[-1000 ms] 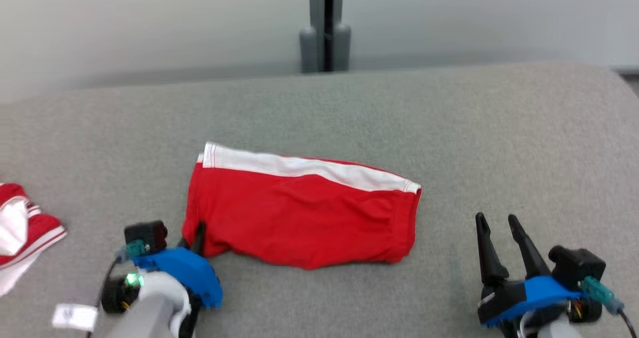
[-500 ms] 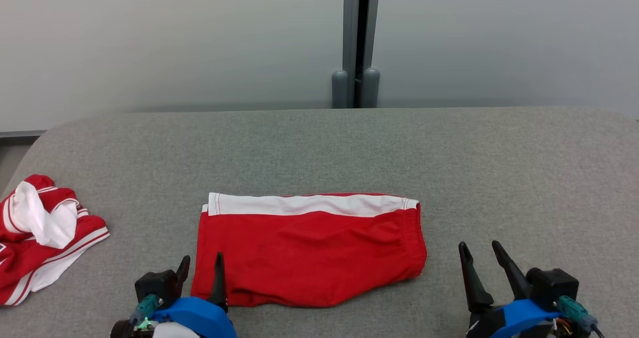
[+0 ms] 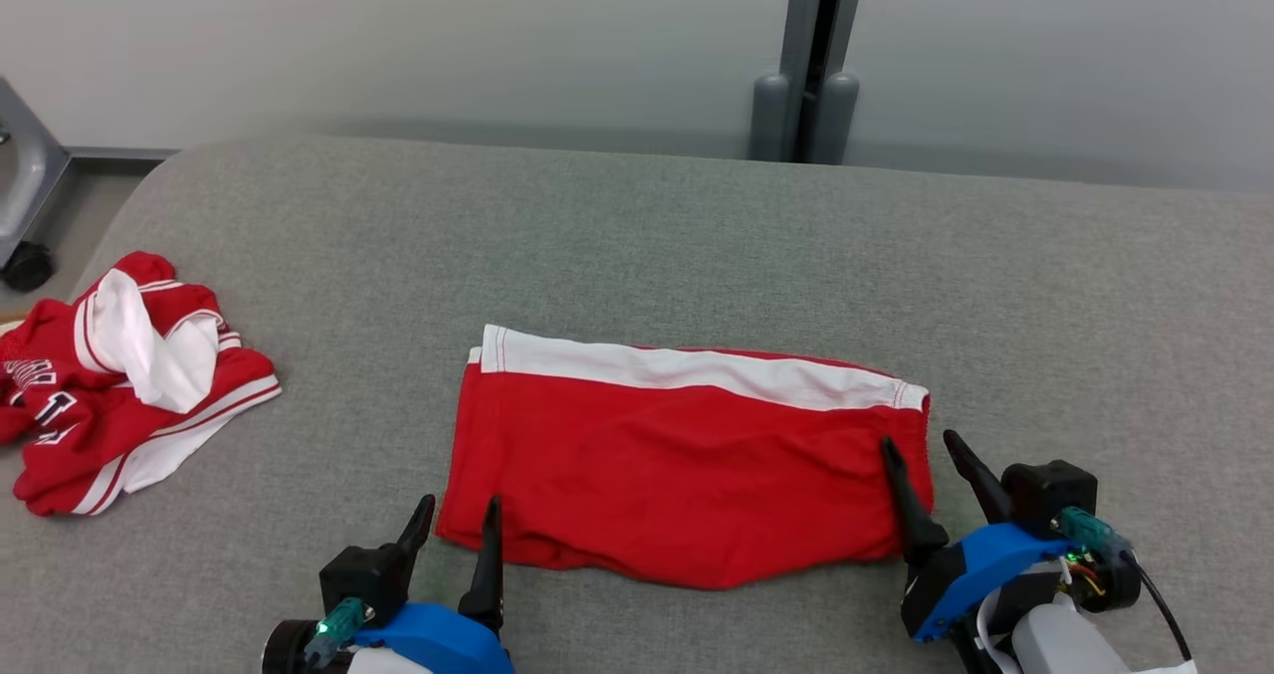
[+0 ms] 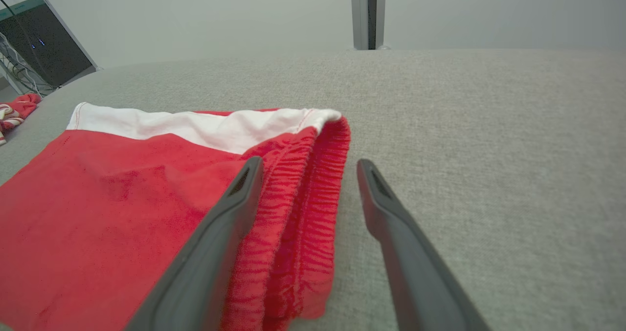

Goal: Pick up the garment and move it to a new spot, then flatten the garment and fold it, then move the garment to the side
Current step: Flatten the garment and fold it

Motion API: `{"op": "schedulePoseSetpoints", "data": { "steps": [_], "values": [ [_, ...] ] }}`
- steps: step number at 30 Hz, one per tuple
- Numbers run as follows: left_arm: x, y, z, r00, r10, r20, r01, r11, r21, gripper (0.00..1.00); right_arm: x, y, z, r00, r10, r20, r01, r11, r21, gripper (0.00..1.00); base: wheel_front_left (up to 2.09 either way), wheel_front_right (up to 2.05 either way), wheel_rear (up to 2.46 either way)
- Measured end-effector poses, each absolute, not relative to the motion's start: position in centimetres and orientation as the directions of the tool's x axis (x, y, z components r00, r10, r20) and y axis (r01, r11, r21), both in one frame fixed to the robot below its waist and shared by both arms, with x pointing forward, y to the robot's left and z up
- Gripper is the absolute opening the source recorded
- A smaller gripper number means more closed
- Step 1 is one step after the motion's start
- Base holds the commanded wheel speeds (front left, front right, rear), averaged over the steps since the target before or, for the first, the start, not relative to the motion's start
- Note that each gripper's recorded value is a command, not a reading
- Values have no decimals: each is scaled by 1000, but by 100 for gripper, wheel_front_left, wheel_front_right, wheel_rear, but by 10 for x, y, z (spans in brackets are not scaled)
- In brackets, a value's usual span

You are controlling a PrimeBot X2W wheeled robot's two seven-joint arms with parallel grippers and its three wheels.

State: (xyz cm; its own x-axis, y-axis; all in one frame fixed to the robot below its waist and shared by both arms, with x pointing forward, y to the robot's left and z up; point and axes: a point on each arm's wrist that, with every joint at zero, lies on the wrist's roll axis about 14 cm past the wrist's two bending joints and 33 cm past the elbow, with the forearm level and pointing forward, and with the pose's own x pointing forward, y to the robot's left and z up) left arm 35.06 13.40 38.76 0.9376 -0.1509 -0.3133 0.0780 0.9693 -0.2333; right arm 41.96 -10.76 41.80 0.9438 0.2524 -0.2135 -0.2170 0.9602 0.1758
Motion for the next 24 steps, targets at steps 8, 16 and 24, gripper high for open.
{"op": "schedulePoseSetpoints", "data": {
  "steps": [8,16,24],
  "values": [
    [350,151,385,943,-100,-319,27,974,-227,100,406,-89,369,883,297,-364,-226,948,224,100,0,0,0],
    [351,150,383,941,-111,-320,37,973,-227,100,401,-75,370,877,326,-352,-199,915,351,0,0,0,0],
    [354,143,383,938,-142,-316,73,973,-220,100,409,-96,381,918,236,-319,-80,898,434,0,0,0,0]
  ]
}}
